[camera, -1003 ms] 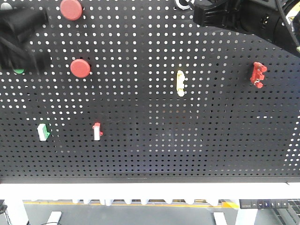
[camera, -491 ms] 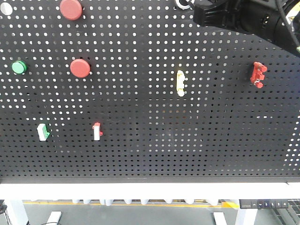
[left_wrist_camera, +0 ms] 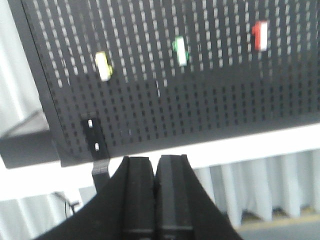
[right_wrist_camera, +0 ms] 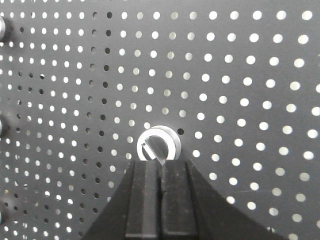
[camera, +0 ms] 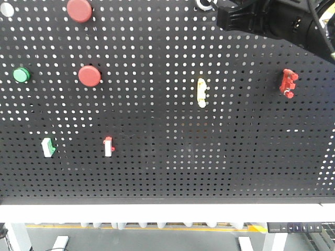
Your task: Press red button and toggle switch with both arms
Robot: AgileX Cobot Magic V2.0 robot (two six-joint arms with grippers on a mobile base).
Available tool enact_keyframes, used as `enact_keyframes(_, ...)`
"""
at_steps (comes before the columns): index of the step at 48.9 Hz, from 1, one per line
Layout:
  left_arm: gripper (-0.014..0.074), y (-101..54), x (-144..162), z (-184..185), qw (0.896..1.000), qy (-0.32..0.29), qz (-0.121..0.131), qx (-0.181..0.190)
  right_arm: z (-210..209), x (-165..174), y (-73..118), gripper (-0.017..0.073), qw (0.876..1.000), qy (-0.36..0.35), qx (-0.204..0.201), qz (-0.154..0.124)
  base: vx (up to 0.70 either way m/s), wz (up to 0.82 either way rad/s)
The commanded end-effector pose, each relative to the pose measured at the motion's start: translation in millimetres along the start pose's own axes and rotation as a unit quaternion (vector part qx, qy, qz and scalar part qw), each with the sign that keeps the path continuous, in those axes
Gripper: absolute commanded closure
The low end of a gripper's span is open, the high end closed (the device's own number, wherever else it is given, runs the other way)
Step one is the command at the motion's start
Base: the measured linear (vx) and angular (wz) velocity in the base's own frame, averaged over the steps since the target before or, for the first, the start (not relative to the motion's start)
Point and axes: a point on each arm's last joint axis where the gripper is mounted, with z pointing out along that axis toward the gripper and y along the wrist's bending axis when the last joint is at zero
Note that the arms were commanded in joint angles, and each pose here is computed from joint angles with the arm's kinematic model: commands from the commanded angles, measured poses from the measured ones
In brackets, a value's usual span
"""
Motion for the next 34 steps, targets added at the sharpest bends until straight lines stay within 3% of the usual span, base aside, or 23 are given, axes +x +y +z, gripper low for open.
enact_keyframes(1, 0.0591, -1.1, 5, 1, 1.000, -0.008, -0.009, 0.000, -11, -27, -2.3, 0.0559, 0.998, -0.065, 0.001, -0.005, 0.00, 0.00)
enact_keyframes(24, 0.0591, -1.1, 5, 1, 1.000, -0.008, -0.009, 0.000, -14, -28, -2.8, 0.0559, 0.998, -0.063, 0.002, -0.008, 0.00, 0.00)
enact_keyframes(29, 0.0591, -1.1, 5, 1, 1.000, -0.008, -0.009, 0.000, -32, -38, -5.7, 0.0559, 0.996, -0.058, 0.012, -0.071, 0.00, 0.00)
enact_keyframes(34, 0.0591, -1.0, 5, 1, 1.000, -0.008, -0.009, 0.000, -61, -37, -5.8, 0.0559, 0.993, -0.055, 0.012, -0.101, 0.00, 0.00)
